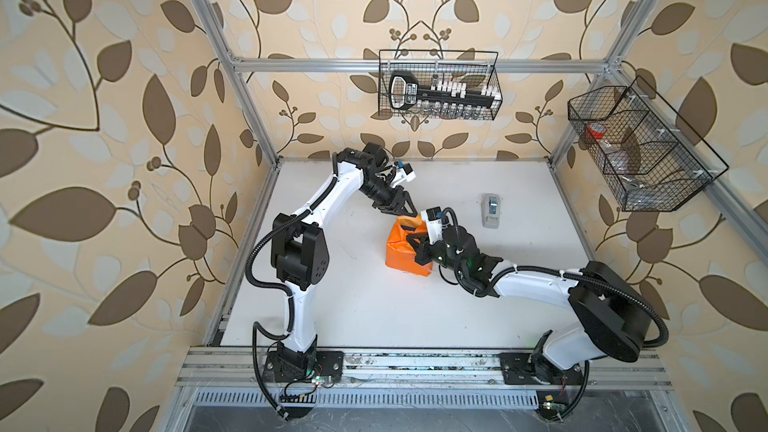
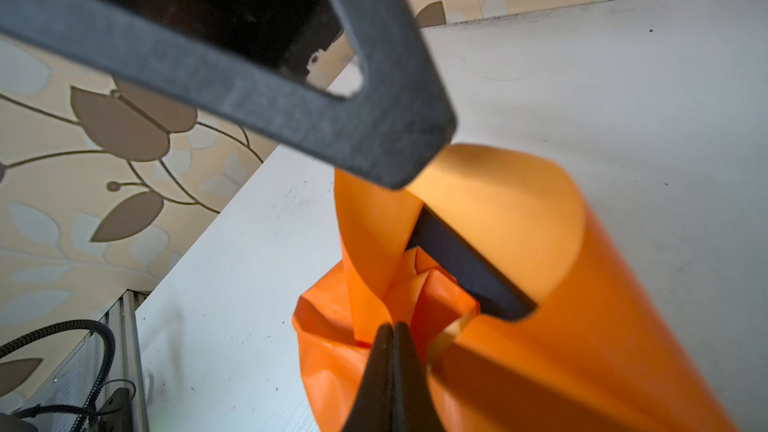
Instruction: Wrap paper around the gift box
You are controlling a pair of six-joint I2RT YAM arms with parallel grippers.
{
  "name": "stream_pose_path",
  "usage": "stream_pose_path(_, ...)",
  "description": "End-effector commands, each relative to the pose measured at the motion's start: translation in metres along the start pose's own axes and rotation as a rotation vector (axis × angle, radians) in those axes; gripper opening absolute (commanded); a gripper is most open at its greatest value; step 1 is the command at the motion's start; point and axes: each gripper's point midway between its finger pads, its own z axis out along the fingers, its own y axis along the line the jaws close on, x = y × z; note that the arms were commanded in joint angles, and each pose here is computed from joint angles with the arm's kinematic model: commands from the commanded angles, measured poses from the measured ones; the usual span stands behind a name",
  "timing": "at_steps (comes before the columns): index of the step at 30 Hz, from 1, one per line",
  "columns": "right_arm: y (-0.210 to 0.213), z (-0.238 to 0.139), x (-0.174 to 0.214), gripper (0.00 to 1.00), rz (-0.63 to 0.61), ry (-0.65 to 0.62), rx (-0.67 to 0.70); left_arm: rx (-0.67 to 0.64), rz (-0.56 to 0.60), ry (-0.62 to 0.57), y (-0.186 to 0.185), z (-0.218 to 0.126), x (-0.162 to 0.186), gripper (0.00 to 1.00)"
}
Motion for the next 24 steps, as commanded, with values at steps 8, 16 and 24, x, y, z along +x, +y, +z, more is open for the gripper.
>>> stream_pose_path(8, -0.02, 0.001, 0.046, 0.05, -0.015, 0.155, 0.067, -0.097, 0.032, -0.036, -0.008, -0.027, 0.01, 0.57)
stream_pose_path(16, -0.019, 0.001, 0.045, 0.04, -0.009, 0.158, 0.063, -0.206, 0.082, -0.07, -0.001, -0.035, 0.008, 0.46)
stream_pose_path(24, -0.018, 0.001, 0.045, 0.04, -0.006, 0.161, 0.06, -0.326, 0.329, -0.166, -0.013, -0.04, 0.008, 0.67)
